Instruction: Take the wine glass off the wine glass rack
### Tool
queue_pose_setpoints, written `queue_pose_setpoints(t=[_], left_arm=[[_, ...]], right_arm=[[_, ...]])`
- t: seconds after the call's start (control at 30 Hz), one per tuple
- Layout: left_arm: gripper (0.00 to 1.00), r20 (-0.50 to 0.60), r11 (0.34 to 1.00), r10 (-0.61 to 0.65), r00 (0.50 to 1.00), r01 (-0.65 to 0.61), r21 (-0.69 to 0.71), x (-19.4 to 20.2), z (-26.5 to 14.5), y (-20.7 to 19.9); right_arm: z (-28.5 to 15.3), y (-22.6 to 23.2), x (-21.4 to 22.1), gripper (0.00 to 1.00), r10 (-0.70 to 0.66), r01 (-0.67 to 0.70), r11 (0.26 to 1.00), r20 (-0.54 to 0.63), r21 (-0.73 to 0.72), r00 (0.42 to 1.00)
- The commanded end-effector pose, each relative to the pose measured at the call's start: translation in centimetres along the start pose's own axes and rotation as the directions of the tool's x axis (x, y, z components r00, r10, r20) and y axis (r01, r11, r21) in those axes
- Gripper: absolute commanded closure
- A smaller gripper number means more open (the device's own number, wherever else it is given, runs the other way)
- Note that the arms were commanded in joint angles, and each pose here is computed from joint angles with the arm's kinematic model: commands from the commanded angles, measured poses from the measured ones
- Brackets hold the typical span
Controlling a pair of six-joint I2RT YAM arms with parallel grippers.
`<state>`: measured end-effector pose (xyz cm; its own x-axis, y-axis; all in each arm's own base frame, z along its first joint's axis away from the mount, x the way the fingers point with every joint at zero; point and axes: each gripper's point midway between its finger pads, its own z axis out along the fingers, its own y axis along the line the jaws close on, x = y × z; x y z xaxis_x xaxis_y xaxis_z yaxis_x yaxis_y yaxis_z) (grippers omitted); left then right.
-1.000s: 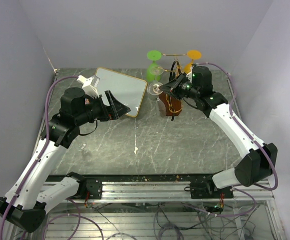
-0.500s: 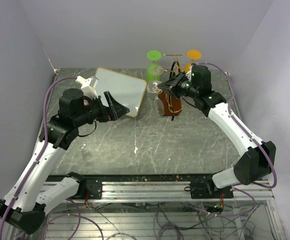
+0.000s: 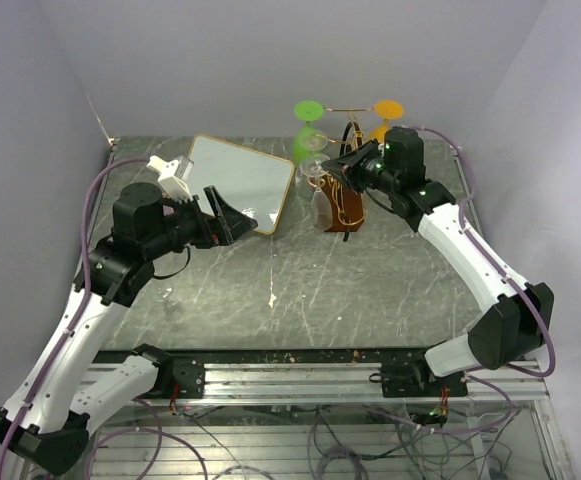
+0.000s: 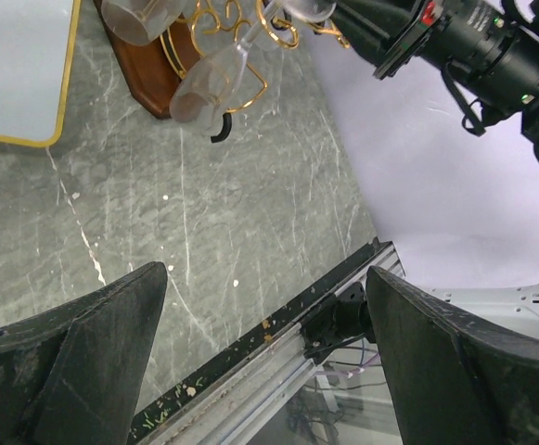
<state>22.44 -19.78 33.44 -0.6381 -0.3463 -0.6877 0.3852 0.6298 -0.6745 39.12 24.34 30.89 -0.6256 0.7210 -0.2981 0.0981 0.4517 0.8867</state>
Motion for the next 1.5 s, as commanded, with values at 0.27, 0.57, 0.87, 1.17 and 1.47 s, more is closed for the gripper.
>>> queue_pose_setpoints(t=[0.27,0.57,0.87,1.17,1.47], left_arm=[[0.01,-0.033,0.997,-0.074,0.997,0.075,0.019,1.9,0.0,0.4],[0.01,-0.047,0.998,-0.068,0.997,0.069,0.014,2.2,0.3,0.6],[0.01,-0.042,0.998,-0.061,0.997,0.061,0.014,1.8,0.5,0.5],[0.00,-0.043,0.995,-0.075,0.996,0.077,0.062,1.5,1.1,-0.3],[0.00,-0.043,0.969,-0.135,0.990,0.141,0.202,1.2,2.1,-2.3]], right_arm=[[-2.4,0.6,-2.7,1.00,0.054,-0.065,0.996,0.155,0.066,0.987],[-4.0,0.2,-3.0,1.00,0.066,-0.084,0.992,0.185,0.094,0.980],[-6.0,1.0,-2.6,1.00,0.056,-0.069,0.995,0.178,0.067,0.982],[-7.7,1.2,-0.5,1.00,0.026,-0.027,1.000,0.095,0.007,0.995],[-10.4,3.2,5.6,1.00,-0.077,0.027,0.970,-0.197,-0.243,0.977]])
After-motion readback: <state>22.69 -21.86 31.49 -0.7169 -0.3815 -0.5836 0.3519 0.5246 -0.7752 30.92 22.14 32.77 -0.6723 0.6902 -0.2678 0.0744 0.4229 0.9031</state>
